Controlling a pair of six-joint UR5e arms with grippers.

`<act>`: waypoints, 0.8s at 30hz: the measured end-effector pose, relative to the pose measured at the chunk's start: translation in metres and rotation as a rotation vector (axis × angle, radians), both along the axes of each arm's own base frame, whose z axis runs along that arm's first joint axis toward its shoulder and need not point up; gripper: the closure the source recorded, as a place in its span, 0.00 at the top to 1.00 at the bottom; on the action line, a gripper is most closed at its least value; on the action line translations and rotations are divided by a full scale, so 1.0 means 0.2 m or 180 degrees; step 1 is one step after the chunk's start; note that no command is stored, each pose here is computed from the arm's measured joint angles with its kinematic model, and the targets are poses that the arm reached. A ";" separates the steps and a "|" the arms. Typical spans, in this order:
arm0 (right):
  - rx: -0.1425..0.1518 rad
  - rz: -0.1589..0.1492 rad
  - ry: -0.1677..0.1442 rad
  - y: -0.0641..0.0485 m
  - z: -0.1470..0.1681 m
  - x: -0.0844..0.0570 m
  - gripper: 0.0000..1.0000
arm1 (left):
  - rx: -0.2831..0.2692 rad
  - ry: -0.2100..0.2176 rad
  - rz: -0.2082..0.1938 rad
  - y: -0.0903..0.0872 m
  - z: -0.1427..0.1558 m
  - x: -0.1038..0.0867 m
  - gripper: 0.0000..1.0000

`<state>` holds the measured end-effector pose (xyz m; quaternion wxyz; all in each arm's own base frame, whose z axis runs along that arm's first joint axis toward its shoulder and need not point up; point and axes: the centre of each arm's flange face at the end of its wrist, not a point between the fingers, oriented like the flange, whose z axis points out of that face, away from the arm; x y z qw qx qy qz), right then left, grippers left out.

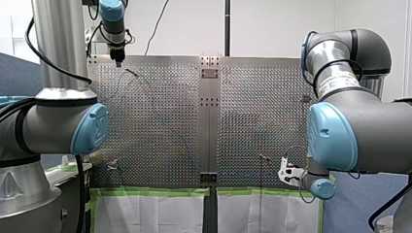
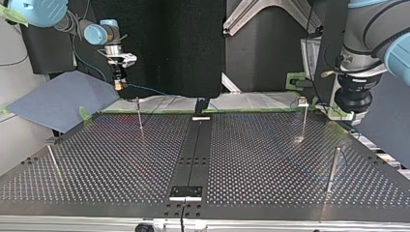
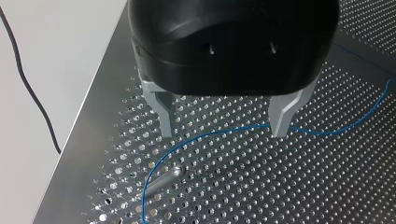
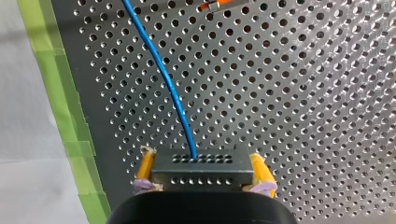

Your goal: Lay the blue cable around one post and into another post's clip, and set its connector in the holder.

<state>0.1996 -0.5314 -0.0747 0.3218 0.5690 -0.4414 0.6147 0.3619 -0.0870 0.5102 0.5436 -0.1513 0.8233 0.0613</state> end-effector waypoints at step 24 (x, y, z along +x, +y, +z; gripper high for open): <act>0.0007 0.0016 0.0005 0.01 0.00 0.01 0.00 | 0.0005 -0.0006 -0.0011 -0.01 0.00 -0.01 1.00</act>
